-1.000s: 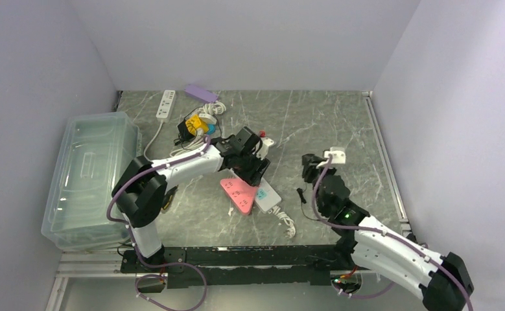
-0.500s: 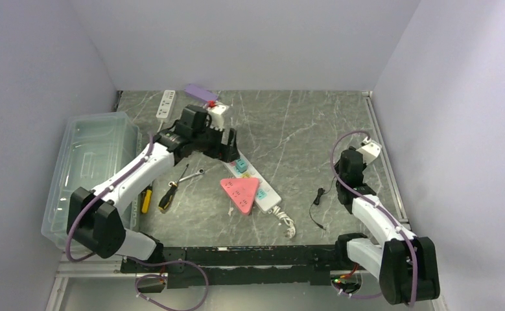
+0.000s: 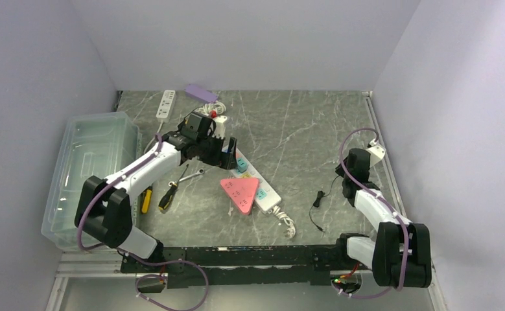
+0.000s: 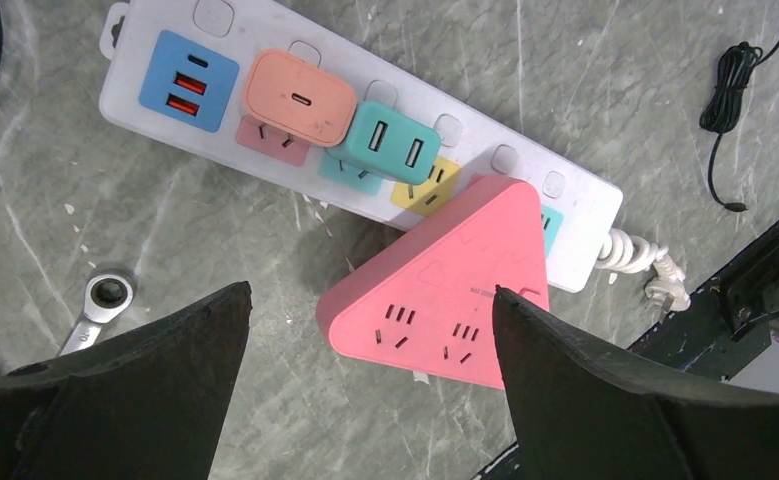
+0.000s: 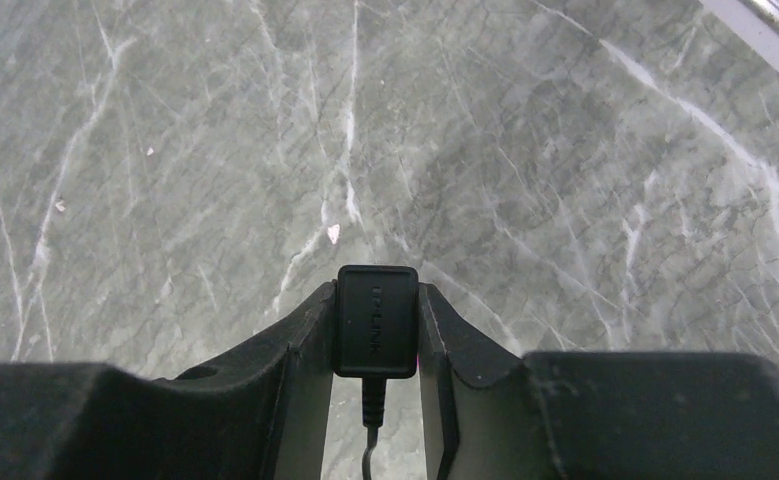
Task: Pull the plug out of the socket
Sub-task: Place the plug at the center of the board, then remove the plug from the socket.
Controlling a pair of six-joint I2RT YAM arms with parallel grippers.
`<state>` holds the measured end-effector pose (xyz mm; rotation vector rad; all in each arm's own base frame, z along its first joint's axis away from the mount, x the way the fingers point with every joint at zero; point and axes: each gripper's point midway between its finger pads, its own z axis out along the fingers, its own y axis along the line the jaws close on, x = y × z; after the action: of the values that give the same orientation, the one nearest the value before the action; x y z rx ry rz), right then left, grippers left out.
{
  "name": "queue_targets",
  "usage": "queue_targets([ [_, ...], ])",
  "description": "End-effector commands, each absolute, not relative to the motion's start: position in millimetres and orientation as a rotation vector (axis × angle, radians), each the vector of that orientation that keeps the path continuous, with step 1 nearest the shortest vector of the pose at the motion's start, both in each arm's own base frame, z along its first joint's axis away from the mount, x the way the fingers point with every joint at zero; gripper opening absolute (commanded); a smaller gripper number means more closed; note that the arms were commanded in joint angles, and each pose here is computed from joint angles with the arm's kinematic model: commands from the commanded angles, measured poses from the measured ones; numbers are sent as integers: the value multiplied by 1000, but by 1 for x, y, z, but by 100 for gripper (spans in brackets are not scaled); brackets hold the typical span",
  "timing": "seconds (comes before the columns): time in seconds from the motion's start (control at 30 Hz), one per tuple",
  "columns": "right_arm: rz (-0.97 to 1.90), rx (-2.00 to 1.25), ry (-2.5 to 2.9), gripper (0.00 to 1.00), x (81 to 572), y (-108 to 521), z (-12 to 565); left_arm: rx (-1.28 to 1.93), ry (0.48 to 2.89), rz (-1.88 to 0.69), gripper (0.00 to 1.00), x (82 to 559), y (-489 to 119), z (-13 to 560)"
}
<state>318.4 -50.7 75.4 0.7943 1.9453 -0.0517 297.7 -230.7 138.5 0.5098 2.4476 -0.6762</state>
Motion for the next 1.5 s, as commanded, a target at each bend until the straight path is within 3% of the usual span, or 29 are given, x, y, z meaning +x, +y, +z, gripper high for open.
queue_targets([
  [0.0,1,811,1919,41,332,-50,90,505,2450,-710,94,300,-238,142],
  [0.1,7,816,1910,58,331,-50,92,500,2453,-753,95,298,-242,141],
  [0.4,52,760,1873,70,330,-44,104,483,2444,-801,97,297,-245,145],
  [0.57,346,463,1814,85,338,10,132,408,2452,-869,98,305,-240,144],
  [0.7,602,125,1797,86,337,84,156,395,2484,-856,96,307,-237,133],
  [0.97,775,-520,1886,87,309,236,146,436,2584,-884,98,295,-235,113],
  [1.27,837,-640,1975,88,281,271,110,203,2536,-1164,98,270,-231,122],
  [1.47,811,-577,2041,88,280,264,95,-61,2411,-1183,97,264,-224,122],
])
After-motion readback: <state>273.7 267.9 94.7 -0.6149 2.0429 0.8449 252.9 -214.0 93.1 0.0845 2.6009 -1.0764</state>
